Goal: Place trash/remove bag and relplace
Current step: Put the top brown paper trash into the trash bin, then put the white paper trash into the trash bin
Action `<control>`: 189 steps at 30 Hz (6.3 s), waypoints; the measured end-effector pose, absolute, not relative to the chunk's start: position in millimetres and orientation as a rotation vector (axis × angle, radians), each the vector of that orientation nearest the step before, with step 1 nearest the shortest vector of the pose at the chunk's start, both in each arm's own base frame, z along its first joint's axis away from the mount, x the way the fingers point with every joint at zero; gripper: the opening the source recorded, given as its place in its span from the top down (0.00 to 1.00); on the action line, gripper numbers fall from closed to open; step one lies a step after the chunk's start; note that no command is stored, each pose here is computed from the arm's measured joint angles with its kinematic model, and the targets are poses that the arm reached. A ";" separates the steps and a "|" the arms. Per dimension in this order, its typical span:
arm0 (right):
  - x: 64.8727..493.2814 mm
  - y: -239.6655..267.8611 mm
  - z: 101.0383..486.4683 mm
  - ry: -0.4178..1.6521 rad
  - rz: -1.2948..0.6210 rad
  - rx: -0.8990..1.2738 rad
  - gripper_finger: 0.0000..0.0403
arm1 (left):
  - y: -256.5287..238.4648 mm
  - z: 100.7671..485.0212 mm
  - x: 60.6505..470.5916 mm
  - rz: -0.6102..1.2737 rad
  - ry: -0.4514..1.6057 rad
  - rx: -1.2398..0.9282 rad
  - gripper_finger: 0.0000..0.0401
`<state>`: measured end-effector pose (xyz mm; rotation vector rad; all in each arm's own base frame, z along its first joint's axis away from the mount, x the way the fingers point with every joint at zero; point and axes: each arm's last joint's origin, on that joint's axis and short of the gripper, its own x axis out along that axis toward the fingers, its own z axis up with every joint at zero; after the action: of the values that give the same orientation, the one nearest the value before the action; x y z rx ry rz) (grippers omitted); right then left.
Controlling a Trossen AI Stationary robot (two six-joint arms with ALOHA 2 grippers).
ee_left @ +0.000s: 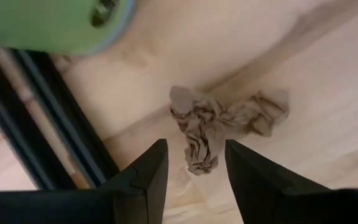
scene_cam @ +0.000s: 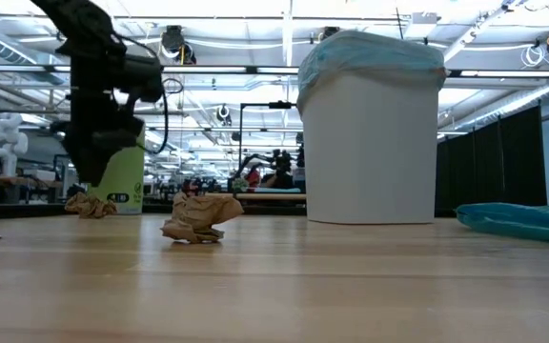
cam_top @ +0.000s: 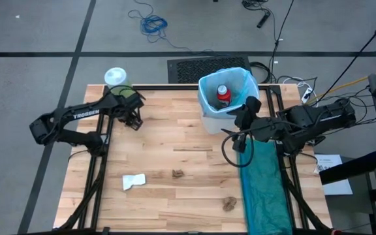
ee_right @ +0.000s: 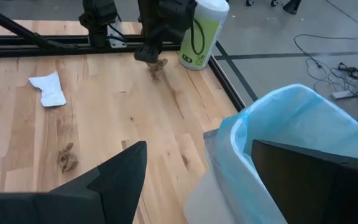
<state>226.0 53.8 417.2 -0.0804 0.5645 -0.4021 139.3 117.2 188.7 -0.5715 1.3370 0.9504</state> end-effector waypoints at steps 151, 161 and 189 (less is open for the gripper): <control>187.3 103.1 330.3 0.666 -0.140 0.108 0.49 | -118.9 175.4 167.2 0.292 1.724 -0.334 0.58; 186.6 107.8 331.9 0.648 -0.111 0.109 0.49 | -120.1 150.7 167.8 0.153 1.653 -0.377 0.58; 187.4 108.3 333.0 0.635 -0.111 0.125 0.49 | -122.3 197.9 192.9 0.243 1.331 -0.387 1.00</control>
<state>187.4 108.3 333.0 0.1248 0.6354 -0.1108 192.9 -122.3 197.9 -0.3868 1.3313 0.2428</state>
